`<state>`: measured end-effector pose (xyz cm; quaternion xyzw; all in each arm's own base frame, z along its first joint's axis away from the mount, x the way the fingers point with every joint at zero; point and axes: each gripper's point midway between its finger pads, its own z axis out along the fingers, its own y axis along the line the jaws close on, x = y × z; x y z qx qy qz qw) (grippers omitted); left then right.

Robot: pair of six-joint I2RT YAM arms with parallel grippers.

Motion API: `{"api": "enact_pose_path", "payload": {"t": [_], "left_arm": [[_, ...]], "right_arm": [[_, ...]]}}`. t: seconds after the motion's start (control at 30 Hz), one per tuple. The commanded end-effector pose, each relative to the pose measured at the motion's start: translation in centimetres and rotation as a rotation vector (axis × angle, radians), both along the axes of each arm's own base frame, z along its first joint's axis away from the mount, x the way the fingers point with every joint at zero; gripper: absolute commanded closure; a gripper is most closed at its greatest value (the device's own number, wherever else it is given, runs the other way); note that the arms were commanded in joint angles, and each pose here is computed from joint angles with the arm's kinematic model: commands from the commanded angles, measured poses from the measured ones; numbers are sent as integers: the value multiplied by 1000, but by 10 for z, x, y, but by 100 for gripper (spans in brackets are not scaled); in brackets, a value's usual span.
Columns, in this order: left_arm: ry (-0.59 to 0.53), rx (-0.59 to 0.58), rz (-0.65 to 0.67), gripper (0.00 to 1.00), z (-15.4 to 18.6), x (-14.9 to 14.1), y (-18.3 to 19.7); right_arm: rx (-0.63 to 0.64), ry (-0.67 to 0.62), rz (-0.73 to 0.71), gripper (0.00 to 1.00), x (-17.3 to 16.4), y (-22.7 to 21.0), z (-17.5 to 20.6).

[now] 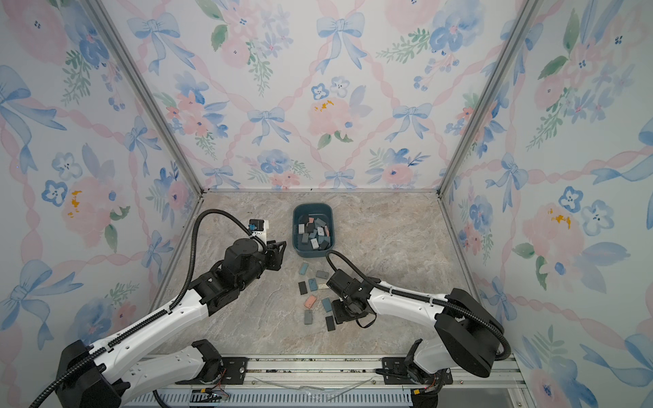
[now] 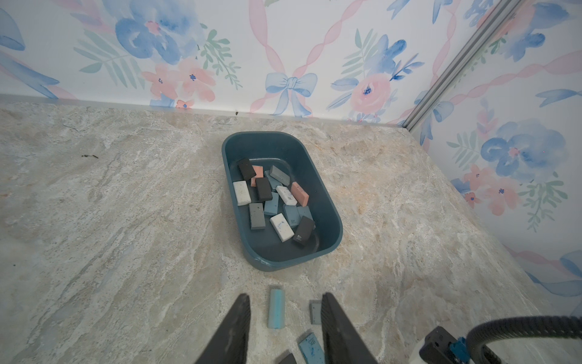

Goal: Put the eraser in the storage box
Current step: Pick up the eraser from the center of the board.

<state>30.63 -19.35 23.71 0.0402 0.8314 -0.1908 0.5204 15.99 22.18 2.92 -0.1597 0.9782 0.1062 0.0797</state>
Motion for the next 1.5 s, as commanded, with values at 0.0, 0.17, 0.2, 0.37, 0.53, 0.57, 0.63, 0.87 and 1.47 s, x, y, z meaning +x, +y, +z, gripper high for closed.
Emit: {"api": "enact_pose_path", "payload": {"t": [0.0,0.17,0.2,0.37,0.53,0.57,0.63,0.87,1.47], "left_arm": [[-12,-24,8,60,3,-2,1],[-10,-26,9,60,1,-3,1],[-10,-27,10,60,1,-3,1],[-9,-27,13,60,0,-3,2],[-9,-29,15,60,0,-3,2],[-10,-29,16,60,1,-3,2],[-10,-29,19,60,1,-3,3],[-10,-27,21,59,1,-3,3],[-9,-13,30,60,-1,-2,5]], "right_arm": [[-15,21,2,43,-8,-2,-6],[-21,26,7,44,-11,-2,-7],[-22,27,7,44,-11,-3,-8],[-36,34,10,45,-12,-4,-11],[-61,34,8,46,-11,-6,-14],[-65,35,8,46,-11,-6,-15],[-68,35,8,47,-11,-6,-15],[-115,17,11,49,-7,-9,-17],[-210,-15,47,60,-2,-2,-21]]}}
